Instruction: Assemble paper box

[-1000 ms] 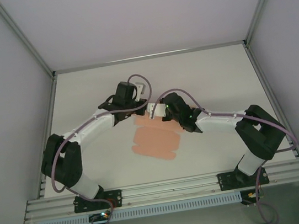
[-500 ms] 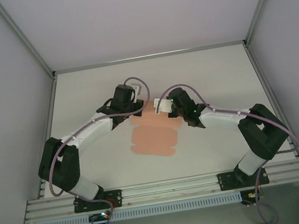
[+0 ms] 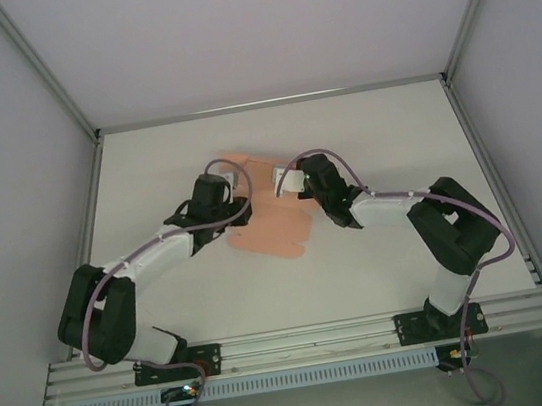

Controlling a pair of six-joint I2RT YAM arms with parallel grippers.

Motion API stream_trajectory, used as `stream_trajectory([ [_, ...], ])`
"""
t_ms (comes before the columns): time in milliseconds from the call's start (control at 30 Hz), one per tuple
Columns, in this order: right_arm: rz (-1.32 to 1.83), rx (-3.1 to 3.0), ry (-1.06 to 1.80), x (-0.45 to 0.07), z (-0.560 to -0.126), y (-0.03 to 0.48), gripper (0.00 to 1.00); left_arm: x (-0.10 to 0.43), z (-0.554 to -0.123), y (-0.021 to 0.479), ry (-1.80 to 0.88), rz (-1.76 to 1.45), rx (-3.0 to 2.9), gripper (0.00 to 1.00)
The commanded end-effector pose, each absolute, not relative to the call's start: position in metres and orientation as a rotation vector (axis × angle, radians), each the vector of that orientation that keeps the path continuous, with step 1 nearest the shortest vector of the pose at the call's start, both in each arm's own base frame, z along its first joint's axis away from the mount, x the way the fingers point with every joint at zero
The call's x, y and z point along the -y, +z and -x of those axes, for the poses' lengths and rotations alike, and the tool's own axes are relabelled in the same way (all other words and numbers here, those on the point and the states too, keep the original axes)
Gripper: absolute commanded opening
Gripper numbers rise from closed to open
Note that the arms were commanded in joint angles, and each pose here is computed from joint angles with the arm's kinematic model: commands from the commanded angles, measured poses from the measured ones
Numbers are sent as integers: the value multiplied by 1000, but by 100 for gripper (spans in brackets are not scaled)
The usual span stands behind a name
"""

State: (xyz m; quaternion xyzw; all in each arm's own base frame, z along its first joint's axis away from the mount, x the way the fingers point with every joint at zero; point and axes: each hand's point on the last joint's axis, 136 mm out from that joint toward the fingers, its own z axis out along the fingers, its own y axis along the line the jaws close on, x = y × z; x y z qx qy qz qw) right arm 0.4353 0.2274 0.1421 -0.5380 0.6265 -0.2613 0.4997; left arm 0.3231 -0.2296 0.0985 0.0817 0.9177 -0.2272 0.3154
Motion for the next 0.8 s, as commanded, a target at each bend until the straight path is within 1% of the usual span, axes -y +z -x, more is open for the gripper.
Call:
stream_trajectory([
  [0, 1268, -1473, -665, -231, -439, 146, 1, 242, -312, 76, -734, -142, -2484, 10],
  [100, 1310, -1448, -649, -237, -434, 141, 1, 248, -309, 54, -725, -141, -2546, 3],
  [167, 1349, -1435, -630, -243, -429, 135, 1, 249, -309, 44, -717, -133, -2580, 0],
  [300, 1468, -1427, -582, -256, -409, 113, 2, 254, -300, 27, -727, -126, -2628, 0],
  [433, 1614, -1416, -603, -266, -389, 82, 1, 257, -287, 14, -719, -117, -2660, 0],
  [600, 1710, -1491, -591, -268, -367, 47, 0, 266, -272, 9, -724, -131, -2683, 0],
  [767, 1690, -1528, -642, -258, -368, 34, 0, 268, -264, 11, -737, -125, -2687, 0],
])
